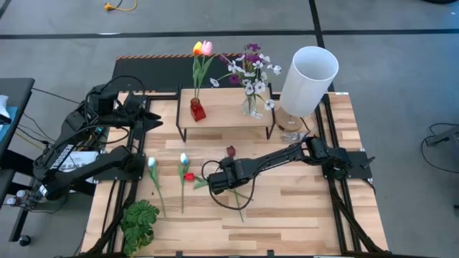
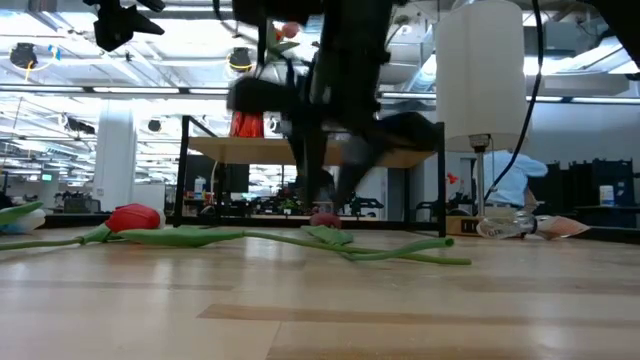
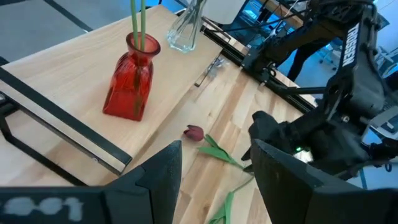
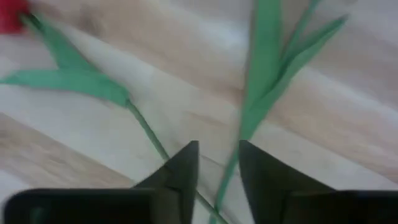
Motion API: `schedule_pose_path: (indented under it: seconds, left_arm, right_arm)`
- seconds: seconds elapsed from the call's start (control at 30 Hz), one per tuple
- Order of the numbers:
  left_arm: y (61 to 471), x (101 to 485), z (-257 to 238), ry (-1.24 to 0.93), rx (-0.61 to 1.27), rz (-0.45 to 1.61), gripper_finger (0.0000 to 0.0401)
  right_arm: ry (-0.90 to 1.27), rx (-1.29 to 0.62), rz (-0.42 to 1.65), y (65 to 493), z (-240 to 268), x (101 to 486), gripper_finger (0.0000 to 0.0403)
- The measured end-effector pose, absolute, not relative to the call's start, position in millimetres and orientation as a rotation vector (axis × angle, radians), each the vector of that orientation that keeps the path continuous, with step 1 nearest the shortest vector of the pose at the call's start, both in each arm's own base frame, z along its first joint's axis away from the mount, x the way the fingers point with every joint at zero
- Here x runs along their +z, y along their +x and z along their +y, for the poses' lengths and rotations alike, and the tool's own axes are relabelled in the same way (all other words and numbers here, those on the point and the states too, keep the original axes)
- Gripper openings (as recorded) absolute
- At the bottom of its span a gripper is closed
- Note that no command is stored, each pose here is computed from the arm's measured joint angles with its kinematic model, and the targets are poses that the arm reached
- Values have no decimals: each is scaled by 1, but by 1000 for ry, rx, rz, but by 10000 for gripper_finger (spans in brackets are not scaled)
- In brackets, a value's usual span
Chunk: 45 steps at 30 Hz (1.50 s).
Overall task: Pick and place flowers into a vace then onto a shelf
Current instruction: Put the dark red flower into the red vase on the shelf
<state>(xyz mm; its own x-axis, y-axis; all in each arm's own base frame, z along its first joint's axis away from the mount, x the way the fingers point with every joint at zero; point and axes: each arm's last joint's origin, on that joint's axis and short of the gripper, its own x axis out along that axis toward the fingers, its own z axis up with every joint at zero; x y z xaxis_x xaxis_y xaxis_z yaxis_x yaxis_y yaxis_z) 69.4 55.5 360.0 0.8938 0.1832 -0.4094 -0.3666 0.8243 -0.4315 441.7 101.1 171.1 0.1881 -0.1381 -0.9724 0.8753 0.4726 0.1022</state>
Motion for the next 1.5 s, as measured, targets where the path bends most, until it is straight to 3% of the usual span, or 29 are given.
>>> schedule_pose_path:
  seconds: [0.27, 0.5, 0.77, 1.1, 1.27, 1.5]
  left_arm:
    - [69, 360, 56, -526, 300, 363, 181]
    - [69, 360, 56, -531, 301, 362, 181]
    - [69, 360, 56, -541, 303, 361, 181]
    - [69, 360, 55, -542, 303, 360, 181]
    - [69, 360, 56, -541, 303, 361, 181]
    - [69, 358, 54, -545, 270, 382, 181]
  right_arm:
    - [803, -921, 1191, 442, 96, 154, 220]
    - [830, -894, 1192, 442, 97, 140, 237]
    - [842, -862, 1205, 442, 98, 138, 183]
    - [784, -859, 1149, 444, 98, 138, 11]
    - [722, -860, 1106, 448, 97, 147, 7]
    - [574, -796, 1055, 453, 114, 191, 2]
